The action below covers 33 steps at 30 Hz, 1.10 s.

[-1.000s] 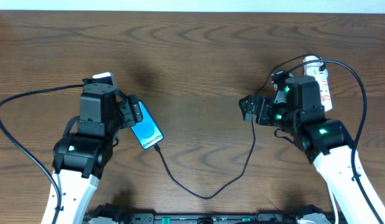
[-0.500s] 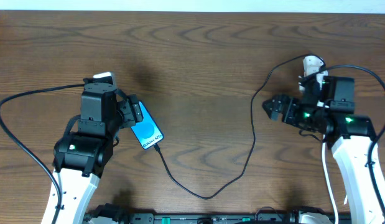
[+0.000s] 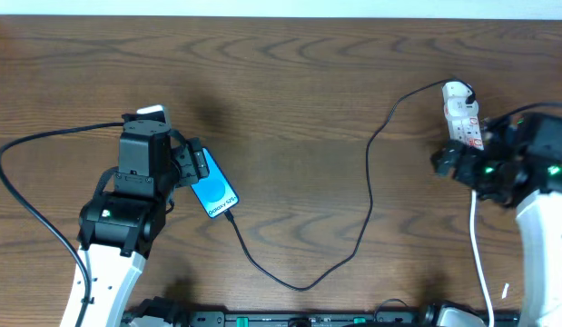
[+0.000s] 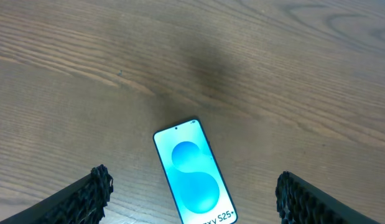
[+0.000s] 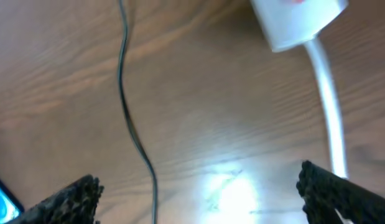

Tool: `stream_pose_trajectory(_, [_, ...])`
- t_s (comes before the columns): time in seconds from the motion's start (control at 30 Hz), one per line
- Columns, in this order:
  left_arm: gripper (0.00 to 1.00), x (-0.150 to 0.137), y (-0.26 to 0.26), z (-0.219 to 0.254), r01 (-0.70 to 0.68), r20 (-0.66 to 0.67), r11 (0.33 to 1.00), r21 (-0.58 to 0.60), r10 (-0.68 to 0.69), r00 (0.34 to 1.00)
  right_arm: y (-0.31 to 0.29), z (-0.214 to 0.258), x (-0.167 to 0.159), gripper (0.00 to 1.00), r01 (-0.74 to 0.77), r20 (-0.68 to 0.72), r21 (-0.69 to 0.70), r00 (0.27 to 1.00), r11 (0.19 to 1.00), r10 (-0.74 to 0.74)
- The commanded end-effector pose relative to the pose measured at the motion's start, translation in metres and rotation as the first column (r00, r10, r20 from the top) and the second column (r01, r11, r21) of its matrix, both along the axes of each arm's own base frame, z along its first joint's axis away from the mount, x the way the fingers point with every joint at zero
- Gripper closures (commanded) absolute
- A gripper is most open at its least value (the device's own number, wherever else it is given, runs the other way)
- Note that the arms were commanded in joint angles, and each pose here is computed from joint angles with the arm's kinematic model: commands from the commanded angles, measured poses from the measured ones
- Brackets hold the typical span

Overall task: Plug charger to phone and switch on socket
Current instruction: 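Move the right gripper to the power strip beside the charger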

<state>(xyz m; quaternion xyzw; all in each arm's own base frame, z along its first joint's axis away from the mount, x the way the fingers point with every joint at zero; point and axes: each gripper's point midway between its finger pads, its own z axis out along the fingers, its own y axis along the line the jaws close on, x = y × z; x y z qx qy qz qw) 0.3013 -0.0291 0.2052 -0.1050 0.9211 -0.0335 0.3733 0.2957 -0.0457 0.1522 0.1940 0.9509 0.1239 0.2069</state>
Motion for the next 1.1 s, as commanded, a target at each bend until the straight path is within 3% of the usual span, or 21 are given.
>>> stream_pose_trajectory(0.0, [0.14,0.003,0.002,0.007,0.006,0.015,1.0,0.023,-0.006,1.0,-0.03,0.026,0.021,0.01,-0.033,0.024,-0.067,0.999,0.997,0.035])
stream_pose_trajectory(0.33, [0.13,0.003,0.002,0.007,0.006,0.015,1.0,0.023,-0.006,1.0,-0.09,0.031,0.083,0.01,-0.022,-0.085,-0.038,0.996,0.999,0.019])
stream_pose_trajectory(0.57, [0.13,0.003,0.002,0.007,0.006,0.015,1.0,0.023,-0.006,1.0,-0.11,-0.019,0.143,0.01,-0.049,-0.039,-0.048,0.998,0.998,0.047])
stream_pose_trajectory(0.9, [0.14,0.002,0.002,0.007,0.006,0.015,1.0,0.023,-0.006,1.0,-0.102,-0.093,0.158,0.01,-0.166,-0.11,-0.008,0.98,0.986,0.164])
stream_pose_trajectory(1.07, [0.14,0.003,0.002,0.007,0.006,0.015,1.0,0.023,-0.006,1.0,-0.072,-0.101,0.168,0.01,-0.312,-0.01,0.105,0.949,0.944,0.314])
